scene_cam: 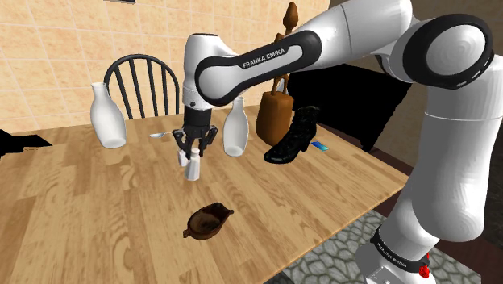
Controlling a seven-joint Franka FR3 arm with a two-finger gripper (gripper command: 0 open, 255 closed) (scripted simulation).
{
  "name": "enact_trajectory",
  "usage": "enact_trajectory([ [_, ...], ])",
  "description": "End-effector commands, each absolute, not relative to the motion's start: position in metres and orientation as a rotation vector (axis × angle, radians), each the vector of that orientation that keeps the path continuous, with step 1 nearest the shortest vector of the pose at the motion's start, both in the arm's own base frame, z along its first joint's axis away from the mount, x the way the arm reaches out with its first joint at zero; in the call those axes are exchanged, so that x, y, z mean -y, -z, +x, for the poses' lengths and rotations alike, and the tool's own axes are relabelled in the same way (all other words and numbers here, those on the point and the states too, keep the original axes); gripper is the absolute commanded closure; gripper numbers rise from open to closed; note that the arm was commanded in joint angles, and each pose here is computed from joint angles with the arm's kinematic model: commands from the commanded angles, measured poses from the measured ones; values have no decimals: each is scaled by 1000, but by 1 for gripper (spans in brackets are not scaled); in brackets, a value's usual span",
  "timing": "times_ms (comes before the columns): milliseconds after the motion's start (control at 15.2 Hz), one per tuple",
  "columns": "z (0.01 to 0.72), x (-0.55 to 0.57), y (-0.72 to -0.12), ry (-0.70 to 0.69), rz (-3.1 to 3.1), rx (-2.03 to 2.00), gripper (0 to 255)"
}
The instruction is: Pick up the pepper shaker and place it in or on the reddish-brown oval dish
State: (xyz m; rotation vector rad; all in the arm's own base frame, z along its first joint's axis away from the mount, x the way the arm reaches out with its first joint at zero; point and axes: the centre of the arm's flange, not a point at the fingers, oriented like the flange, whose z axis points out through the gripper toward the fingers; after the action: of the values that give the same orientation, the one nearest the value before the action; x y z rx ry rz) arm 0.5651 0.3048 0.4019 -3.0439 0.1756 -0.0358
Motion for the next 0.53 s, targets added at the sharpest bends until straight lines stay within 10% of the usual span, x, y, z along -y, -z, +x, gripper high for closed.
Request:
enact_trajectory([
  [0, 565, -305, -412, 35, -3044, -175, 255],
  [462, 565, -305, -449, 35, -3044, -175, 255],
])
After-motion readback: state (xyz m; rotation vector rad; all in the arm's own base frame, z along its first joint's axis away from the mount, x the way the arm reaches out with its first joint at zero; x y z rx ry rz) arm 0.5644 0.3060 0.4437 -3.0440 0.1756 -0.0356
